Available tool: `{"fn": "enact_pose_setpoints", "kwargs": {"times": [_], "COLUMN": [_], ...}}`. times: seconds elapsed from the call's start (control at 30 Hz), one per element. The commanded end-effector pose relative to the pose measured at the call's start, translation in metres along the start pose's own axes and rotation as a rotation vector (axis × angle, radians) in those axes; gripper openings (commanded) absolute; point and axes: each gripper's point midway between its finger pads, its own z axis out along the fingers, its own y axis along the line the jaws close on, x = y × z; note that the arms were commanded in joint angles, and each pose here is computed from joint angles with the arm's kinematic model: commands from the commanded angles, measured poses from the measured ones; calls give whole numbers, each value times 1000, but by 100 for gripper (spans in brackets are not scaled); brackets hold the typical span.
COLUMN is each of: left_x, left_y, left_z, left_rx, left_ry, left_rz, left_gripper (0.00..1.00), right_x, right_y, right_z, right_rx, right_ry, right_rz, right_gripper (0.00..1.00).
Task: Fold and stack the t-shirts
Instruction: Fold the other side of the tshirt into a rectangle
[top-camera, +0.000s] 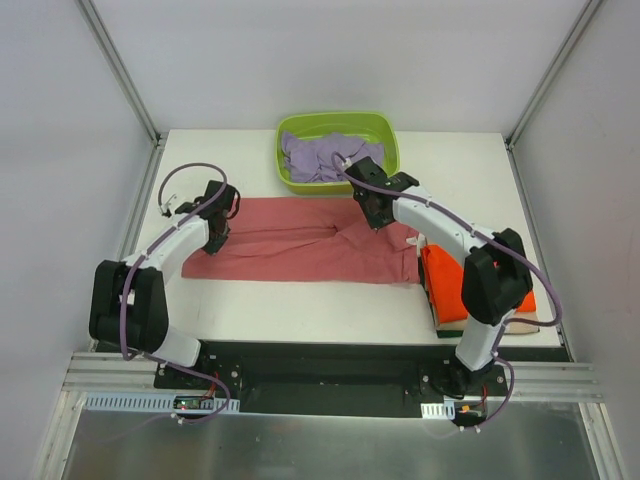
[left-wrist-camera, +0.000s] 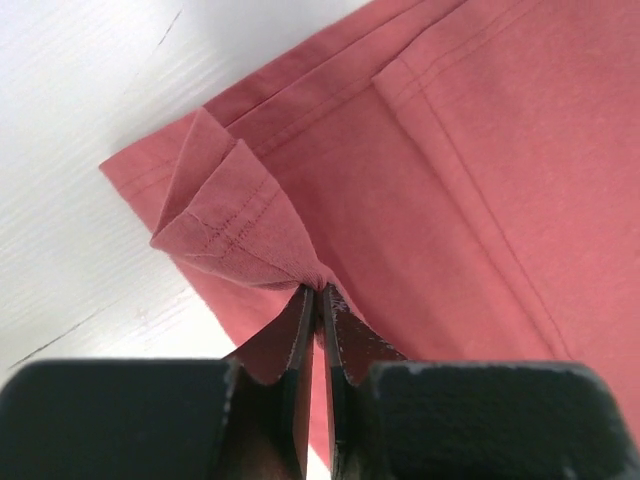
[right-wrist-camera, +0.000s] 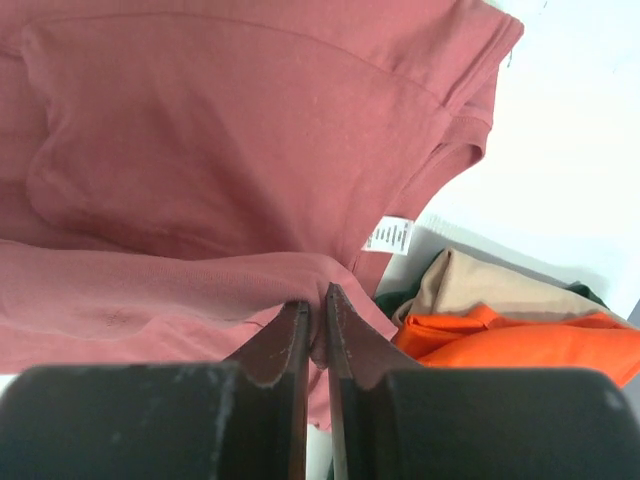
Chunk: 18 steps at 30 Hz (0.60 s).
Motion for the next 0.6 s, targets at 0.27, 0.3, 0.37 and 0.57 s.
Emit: {"fn": "enact_pose_setpoints", "kwargs": {"times": [0.27, 0.3, 0.37, 0.57], "left_x": [-51, -56, -64, -42], "left_y": [-27, -30, -35, -39], "left_z": [7, 1, -13, -26], "left_rx": [5, 25, 75, 204], "left_ry": [-48, -56, -67, 25], "left_rz": [32, 40, 38, 124], "left_gripper": [99, 99, 99, 99], "right_x": [-52, -55, -54, -18], "right_y": [-26, -35, -46, -17], "right_z": [59, 56, 44, 11], "right_rx": [86, 121, 167, -68], "right_ry": [20, 27, 25, -62], "right_rz": [71, 79, 90, 182], "right_gripper": [67, 73, 83, 96]}}
